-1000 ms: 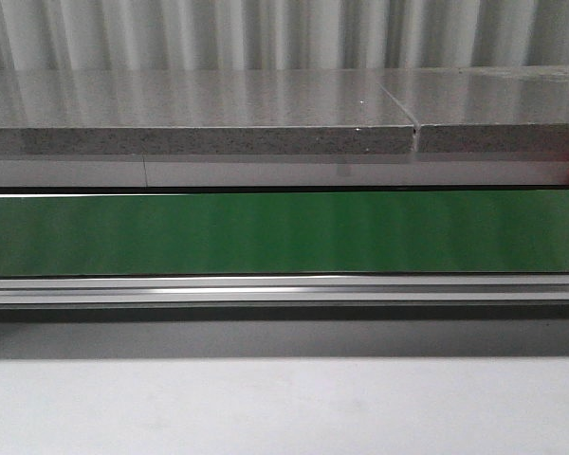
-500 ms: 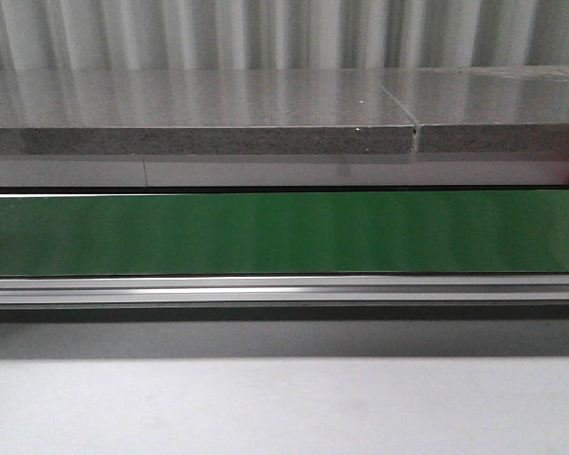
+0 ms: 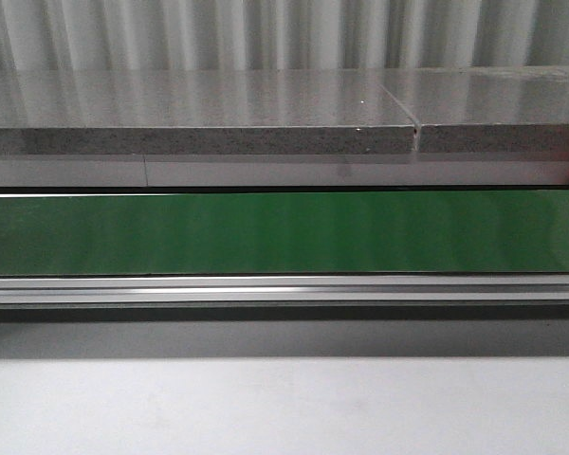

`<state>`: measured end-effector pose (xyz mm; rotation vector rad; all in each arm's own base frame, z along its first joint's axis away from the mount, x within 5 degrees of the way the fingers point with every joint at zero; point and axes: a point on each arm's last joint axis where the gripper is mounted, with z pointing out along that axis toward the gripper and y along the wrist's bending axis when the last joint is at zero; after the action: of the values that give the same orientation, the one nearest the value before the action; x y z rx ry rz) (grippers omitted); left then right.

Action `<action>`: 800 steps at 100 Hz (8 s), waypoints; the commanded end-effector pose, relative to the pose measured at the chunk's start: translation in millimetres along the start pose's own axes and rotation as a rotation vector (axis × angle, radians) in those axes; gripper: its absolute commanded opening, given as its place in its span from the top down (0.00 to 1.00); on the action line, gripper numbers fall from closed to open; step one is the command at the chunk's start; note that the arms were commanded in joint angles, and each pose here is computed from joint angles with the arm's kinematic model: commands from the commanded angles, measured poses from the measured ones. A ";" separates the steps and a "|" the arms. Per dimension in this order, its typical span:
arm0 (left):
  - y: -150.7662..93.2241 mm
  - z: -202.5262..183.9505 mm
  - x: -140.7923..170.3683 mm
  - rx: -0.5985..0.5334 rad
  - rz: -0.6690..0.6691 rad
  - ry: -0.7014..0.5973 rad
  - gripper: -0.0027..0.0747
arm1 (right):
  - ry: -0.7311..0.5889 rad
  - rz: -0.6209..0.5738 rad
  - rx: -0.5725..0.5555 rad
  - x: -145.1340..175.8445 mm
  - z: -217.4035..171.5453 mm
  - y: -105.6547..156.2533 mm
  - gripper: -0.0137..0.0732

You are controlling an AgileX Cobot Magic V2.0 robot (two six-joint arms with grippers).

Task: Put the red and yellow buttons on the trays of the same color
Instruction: 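Set the red button upright on the belt's near end, release, then grasp a yellow mushroom button from the pile with the left gripper, then set the yellow button upright on the belt, open the left gripper, then lower the right gripper onto the arriving red button and grasp it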

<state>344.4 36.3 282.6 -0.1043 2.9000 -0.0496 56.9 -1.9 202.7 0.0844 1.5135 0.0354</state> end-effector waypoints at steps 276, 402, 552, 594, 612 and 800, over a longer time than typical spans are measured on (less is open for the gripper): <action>84.2 43.1 -20.0 -0.030 -0.448 -0.087 0.62 | -0.106 -0.006 -0.010 -13.6 -1.9 1.4 0.92; 18.7 -49.4 14.3 0.024 -0.200 -0.204 0.63 | -0.106 -0.006 -0.010 -13.6 -1.9 1.4 0.92; -63.0 -113.8 86.0 0.118 0.272 -0.687 0.99 | -0.106 -0.006 -0.010 -13.6 -1.9 1.4 0.92; -74.1 -114.4 172.7 0.213 0.405 -0.808 0.99 | -0.106 -0.006 -0.010 -13.6 -1.9 1.4 0.92; -62.9 -115.6 213.9 0.255 0.384 -0.876 0.99 | -0.108 -0.006 -0.010 -13.7 -1.9 1.4 0.92; -50.4 -124.2 253.8 0.271 0.389 -0.976 0.99 | 0.733 -0.180 -0.419 -117.7 172.6 134.7 0.14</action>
<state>70.9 -28.5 332.2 0.4014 1.9569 -0.2173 218.0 112.3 323.3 -0.4416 2.2421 0.2555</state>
